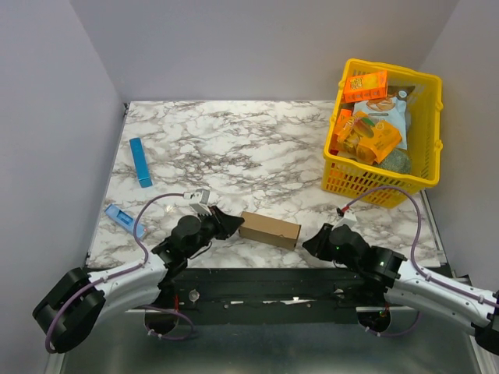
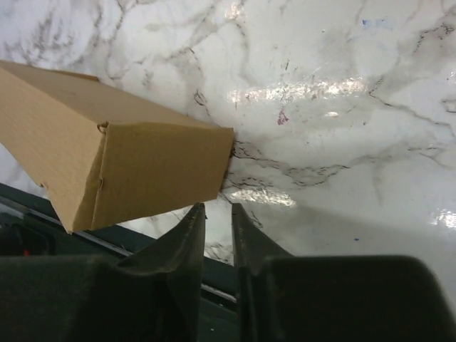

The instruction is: Fold the paper box

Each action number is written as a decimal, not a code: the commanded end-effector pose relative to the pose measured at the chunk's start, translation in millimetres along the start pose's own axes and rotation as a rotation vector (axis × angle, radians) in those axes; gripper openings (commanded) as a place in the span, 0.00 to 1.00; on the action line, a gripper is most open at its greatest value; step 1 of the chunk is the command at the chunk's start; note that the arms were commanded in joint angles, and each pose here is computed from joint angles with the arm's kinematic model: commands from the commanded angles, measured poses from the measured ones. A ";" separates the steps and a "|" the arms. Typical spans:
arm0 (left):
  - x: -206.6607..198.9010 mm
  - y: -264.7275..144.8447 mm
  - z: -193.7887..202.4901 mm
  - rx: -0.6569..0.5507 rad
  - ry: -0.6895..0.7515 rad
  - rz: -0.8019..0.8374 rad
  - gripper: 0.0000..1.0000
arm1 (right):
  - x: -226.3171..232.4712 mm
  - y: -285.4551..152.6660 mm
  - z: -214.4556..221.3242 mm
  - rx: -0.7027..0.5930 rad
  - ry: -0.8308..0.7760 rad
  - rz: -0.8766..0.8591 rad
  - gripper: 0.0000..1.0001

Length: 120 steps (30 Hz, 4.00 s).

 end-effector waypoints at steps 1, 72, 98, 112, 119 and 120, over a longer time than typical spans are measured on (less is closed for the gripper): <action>66.2 -21.2 32.2 0.120 0.039 -0.317 0.26 | 5.3 -5.1 3.1 0.030 0.001 -0.059 0.41; 51.9 -5.0 37.5 0.123 0.172 -0.258 0.28 | -15.0 12.2 27.2 0.034 0.214 0.055 0.00; 60.2 -29.6 23.1 -0.174 0.073 -0.126 0.53 | 27.7 25.5 34.7 0.098 -0.203 -0.178 0.01; 36.1 -9.7 24.4 -0.033 0.073 -0.210 0.93 | 30.7 17.6 17.1 0.038 -0.164 -0.129 0.66; 30.7 6.8 1.7 0.010 0.069 -0.220 0.94 | 35.0 31.9 19.0 0.079 -0.225 -0.075 0.69; 27.4 12.4 -8.2 -0.006 0.073 -0.227 0.94 | 44.5 33.7 10.9 0.064 -0.232 -0.082 0.69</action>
Point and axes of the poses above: each gripper's point midway between its finger pads, its own y axis out along the fingers, its own x axis along the line the jaws close on, z = x × y, the point moved 8 cm from there along -y, back along the fingers, and after that the axes turned 15 degrees about -y, right-handed, at the moved point
